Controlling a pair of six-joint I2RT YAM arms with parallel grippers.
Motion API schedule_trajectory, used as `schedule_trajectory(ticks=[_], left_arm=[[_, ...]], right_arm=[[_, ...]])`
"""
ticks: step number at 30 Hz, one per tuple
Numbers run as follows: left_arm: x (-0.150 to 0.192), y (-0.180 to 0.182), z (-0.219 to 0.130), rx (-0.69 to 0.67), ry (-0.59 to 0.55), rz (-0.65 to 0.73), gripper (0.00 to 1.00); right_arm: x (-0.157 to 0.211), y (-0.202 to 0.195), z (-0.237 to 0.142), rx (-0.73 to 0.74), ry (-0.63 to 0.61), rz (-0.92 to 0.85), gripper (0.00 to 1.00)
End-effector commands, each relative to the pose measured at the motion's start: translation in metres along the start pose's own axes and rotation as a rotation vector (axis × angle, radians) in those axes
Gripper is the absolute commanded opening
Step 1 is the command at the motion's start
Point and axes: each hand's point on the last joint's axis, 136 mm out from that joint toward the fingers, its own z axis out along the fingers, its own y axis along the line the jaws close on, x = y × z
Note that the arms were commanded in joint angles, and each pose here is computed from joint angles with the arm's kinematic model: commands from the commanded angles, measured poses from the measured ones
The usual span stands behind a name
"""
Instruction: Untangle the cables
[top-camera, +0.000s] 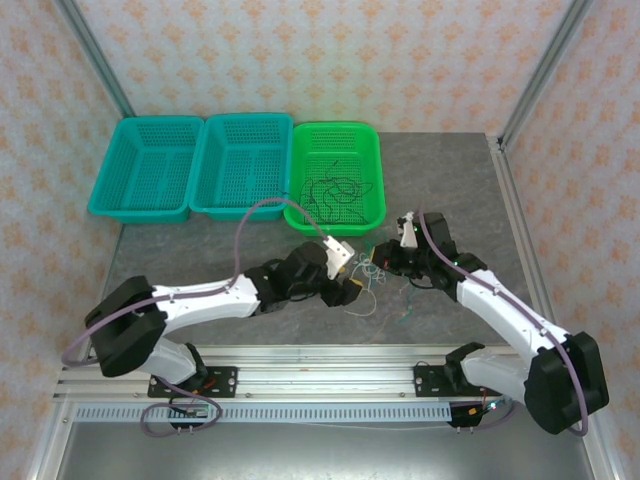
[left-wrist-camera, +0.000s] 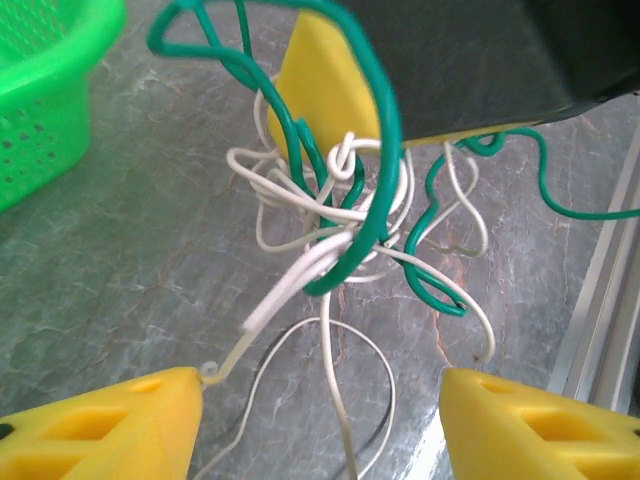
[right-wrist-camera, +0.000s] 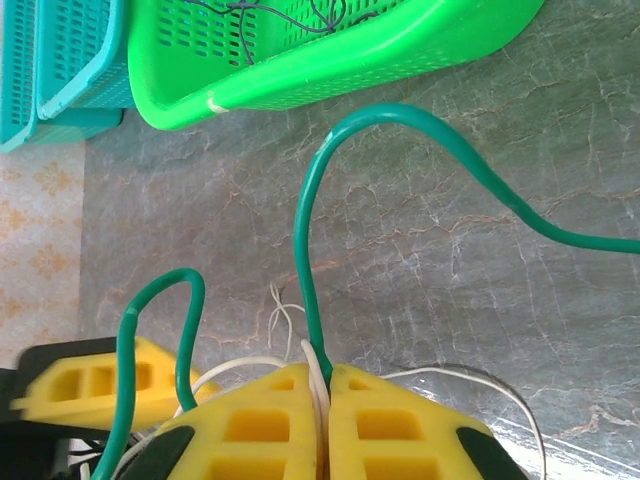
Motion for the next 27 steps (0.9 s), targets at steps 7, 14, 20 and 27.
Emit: schedule_trajectory(ticks=[7, 14, 20, 27], left_arm=[[-0.013, 0.012, 0.012, -0.114, -0.079, -0.124, 0.00], [-0.020, 0.029, -0.018, -0.173, -0.129, -0.183, 0.00], [-0.012, 0.049, -0.036, -0.230, -0.124, -0.222, 0.00], [0.001, 0.083, -0.062, -0.332, -0.122, -0.292, 0.00]], right_arm=[[-0.017, -0.034, -0.016, 0.208, -0.149, 0.051, 0.02], [-0.028, -0.116, -0.053, 0.592, -0.333, 0.247, 0.09], [-0.015, -0.172, -0.078, 0.724, -0.391, 0.506, 0.10], [0.004, -0.222, -0.118, 0.857, -0.469, 0.787, 0.12]])
